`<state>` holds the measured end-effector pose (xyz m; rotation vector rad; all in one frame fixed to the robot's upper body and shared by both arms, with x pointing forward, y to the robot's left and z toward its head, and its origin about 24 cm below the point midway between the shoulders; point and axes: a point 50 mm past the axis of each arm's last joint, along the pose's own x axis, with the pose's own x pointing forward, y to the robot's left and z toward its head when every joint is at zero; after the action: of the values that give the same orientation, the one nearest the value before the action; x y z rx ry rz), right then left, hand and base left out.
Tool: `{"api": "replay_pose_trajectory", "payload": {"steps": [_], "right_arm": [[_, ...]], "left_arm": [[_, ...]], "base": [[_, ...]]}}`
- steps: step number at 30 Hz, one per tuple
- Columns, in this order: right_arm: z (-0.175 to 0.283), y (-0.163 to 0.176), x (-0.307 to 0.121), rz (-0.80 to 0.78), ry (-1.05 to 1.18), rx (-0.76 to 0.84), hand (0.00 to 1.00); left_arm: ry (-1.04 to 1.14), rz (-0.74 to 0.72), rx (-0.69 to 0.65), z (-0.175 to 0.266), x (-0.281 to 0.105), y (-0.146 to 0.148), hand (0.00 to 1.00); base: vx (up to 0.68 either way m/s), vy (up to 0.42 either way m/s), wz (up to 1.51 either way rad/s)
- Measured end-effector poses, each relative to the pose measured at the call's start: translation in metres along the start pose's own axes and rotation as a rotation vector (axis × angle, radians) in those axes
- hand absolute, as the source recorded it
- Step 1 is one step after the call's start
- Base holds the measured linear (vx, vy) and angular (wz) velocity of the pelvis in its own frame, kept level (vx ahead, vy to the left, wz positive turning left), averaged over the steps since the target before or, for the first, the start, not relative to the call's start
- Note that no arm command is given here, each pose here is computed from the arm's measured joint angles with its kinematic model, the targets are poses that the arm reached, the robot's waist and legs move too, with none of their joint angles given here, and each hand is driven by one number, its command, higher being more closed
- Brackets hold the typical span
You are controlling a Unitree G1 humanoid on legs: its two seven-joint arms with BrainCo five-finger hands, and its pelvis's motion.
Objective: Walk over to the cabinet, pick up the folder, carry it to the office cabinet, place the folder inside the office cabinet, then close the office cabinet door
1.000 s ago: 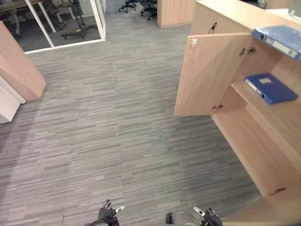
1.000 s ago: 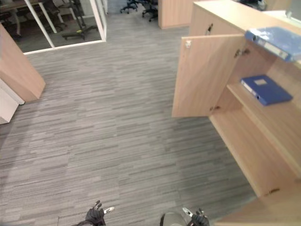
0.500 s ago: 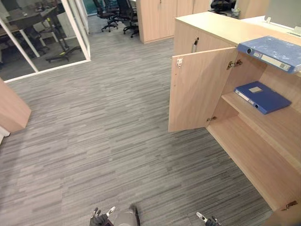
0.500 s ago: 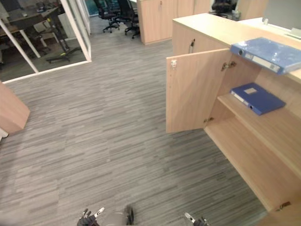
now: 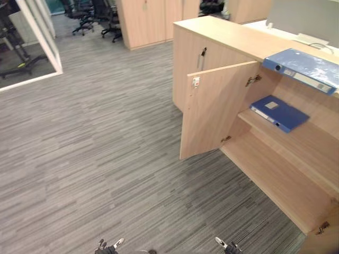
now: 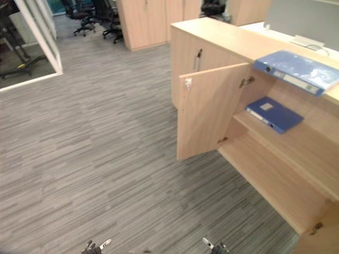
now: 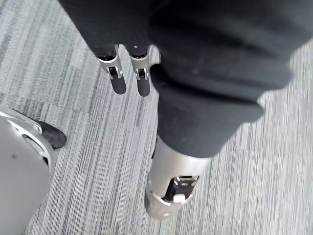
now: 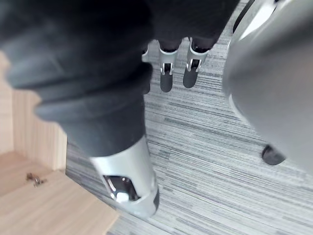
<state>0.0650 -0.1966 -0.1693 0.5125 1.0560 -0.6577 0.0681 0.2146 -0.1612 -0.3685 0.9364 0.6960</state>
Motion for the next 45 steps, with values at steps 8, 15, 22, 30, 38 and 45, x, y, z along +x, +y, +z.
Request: {"api": "replay_pose_trajectory", "payload": {"steps": [8, 15, 22, 30, 38, 45], "right_arm": [[0.001, -0.011, -0.003, -0.023, -0.036, 0.051, 0.0], [0.001, -0.014, -0.004, -0.042, -0.047, 0.131, 0.0], [-0.008, -0.025, -0.008, -0.076, -0.036, 0.188, 0.0], [0.009, -0.002, -0.002, -0.008, -0.06, 0.064, 0.0], [0.006, 0.024, 0.0, 0.059, -0.048, -0.012, 0.0], [0.005, 0.025, 0.002, 0.073, -0.022, -0.026, 0.0]], "left_arm": [[0.017, -0.009, -0.044, -0.007, -0.003, -0.013, 0.0], [0.001, -0.01, -0.093, -0.002, -0.001, -0.022, 0.0], [-0.046, -0.021, -0.163, 0.009, 0.0, -0.027, 0.0], [-0.036, 0.031, -0.214, 0.0, -0.004, -0.011, 0.0], [-0.047, 0.027, -0.143, 0.01, 0.002, -0.005, 0.0], [-0.015, 0.018, 0.003, 0.005, 0.002, 0.007, 0.0]], "base": [[0.13, -0.164, -0.14], [0.11, -0.126, -0.43], [0.19, -0.073, -0.09], [0.31, 0.123, -1.14], [0.32, 0.35, -0.66], [0.14, 0.132, -0.69]]}}
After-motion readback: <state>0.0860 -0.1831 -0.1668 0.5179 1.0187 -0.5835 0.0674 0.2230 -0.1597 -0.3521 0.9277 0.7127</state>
